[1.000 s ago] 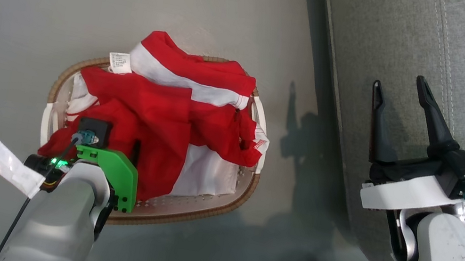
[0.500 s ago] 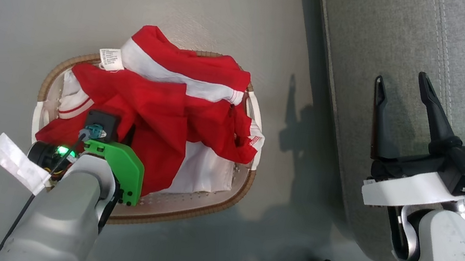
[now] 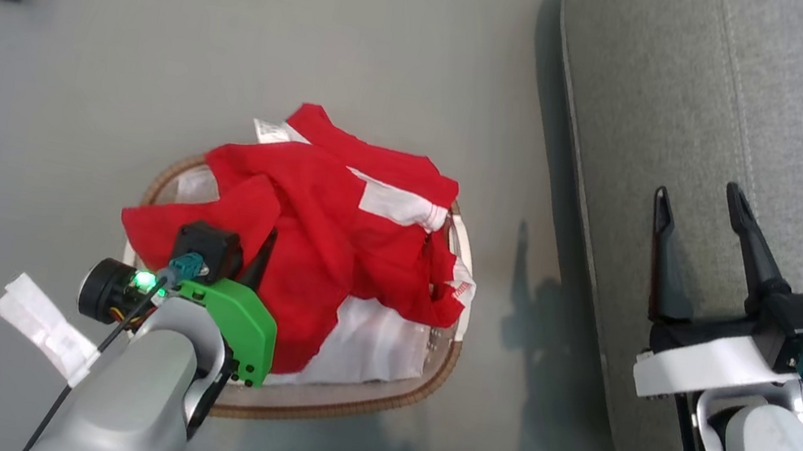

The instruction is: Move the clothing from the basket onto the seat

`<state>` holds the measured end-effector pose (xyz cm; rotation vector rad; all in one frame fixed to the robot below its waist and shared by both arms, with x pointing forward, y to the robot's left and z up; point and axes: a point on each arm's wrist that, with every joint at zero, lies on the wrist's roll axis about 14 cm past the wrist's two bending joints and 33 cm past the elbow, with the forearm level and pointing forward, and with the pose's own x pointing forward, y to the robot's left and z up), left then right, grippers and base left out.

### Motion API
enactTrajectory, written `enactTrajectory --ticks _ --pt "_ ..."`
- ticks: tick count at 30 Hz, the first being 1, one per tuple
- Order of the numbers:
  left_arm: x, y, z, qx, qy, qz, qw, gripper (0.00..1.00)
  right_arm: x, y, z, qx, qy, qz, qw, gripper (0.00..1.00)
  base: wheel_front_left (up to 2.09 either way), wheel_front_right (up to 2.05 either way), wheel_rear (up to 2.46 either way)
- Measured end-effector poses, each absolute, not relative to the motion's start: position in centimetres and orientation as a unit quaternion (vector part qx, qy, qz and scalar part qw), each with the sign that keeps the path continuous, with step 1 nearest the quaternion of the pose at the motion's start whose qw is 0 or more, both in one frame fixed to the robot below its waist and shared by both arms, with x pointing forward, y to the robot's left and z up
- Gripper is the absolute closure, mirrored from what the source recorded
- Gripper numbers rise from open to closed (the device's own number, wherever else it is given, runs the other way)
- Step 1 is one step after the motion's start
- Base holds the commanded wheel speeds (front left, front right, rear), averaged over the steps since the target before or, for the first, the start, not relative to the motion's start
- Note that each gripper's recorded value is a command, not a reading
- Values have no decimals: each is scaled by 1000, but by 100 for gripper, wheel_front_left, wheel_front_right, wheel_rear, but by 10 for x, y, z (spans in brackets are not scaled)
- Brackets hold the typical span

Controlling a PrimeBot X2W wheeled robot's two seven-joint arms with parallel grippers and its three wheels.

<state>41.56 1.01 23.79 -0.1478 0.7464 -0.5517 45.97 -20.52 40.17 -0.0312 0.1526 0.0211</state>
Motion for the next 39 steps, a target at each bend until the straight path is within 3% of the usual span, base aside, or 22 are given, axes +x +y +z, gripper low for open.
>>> enactTrajectory --ticks 10,16,28,39 --pt "444 15 351 -67 194 -274 939 100 437 -193 442 -10 38 22 999 0 0 0 0" --pt "457 14 435 -36 74 -294 952 100 420 -183 465 -6 13 34 999 0 0 0 0" --pt "455 -3 586 50 -123 -349 928 100 393 -169 510 -9 -44 54 998 0 0 0 0" --pt "439 -18 662 93 -197 -376 901 100 380 -124 530 -15 -72 121 990 0 0 0 0"
